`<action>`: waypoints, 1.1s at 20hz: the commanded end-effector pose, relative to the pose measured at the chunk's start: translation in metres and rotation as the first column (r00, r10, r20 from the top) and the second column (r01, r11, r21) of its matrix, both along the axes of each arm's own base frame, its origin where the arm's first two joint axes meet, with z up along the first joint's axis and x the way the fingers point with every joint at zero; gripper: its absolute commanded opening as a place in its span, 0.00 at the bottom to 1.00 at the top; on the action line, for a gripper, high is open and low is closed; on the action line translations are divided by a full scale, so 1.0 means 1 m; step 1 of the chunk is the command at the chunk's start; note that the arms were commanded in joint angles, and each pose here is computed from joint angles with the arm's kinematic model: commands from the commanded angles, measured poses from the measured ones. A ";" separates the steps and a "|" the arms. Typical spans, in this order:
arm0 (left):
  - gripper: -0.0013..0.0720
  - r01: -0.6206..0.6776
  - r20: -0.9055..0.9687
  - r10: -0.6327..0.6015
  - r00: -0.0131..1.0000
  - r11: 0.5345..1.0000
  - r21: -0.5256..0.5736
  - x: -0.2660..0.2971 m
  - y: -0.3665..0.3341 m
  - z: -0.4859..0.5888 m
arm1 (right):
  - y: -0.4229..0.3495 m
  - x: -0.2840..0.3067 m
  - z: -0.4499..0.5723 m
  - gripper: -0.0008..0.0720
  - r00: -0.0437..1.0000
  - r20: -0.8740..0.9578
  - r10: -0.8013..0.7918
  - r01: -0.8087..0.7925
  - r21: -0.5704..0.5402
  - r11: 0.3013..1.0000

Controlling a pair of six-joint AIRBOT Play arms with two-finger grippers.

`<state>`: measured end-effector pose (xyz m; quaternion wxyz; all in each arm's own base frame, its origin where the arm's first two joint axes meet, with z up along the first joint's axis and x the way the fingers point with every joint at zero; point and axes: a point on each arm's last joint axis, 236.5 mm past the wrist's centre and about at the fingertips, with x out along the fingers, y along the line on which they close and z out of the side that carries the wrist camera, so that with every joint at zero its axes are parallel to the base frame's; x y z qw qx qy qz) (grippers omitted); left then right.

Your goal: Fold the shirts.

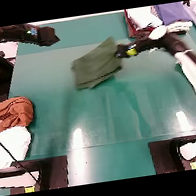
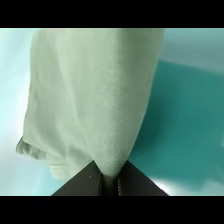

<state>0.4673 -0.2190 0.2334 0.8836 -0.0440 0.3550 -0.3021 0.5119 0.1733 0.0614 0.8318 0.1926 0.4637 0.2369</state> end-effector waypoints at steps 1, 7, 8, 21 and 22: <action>0.06 0.071 0.017 -0.071 0.997 0.997 0.002 -0.014 -0.033 0.002 | -0.143 -0.018 0.032 0.04 0.984 0.020 -0.174 0.174 -0.226 0.958; 0.06 0.093 0.008 -0.093 0.996 0.996 -0.008 -0.022 -0.045 0.002 | -0.353 -0.070 0.072 0.04 0.818 0.090 -0.568 0.570 -0.254 0.781; 0.06 0.090 0.004 -0.090 0.996 0.996 -0.012 -0.022 -0.046 0.002 | -0.375 -0.079 0.072 0.04 0.788 0.089 -0.609 0.609 -0.254 0.751; 0.06 0.097 -0.041 -0.097 0.994 0.995 -0.003 -0.029 -0.045 -0.005 | -0.456 -0.079 0.144 0.04 0.635 0.357 -0.685 0.770 -0.224 0.597; 0.06 0.097 -0.042 -0.097 0.994 0.995 -0.003 -0.029 -0.045 -0.005 | -0.456 -0.078 0.155 0.04 0.632 0.379 -0.676 0.772 -0.223 0.596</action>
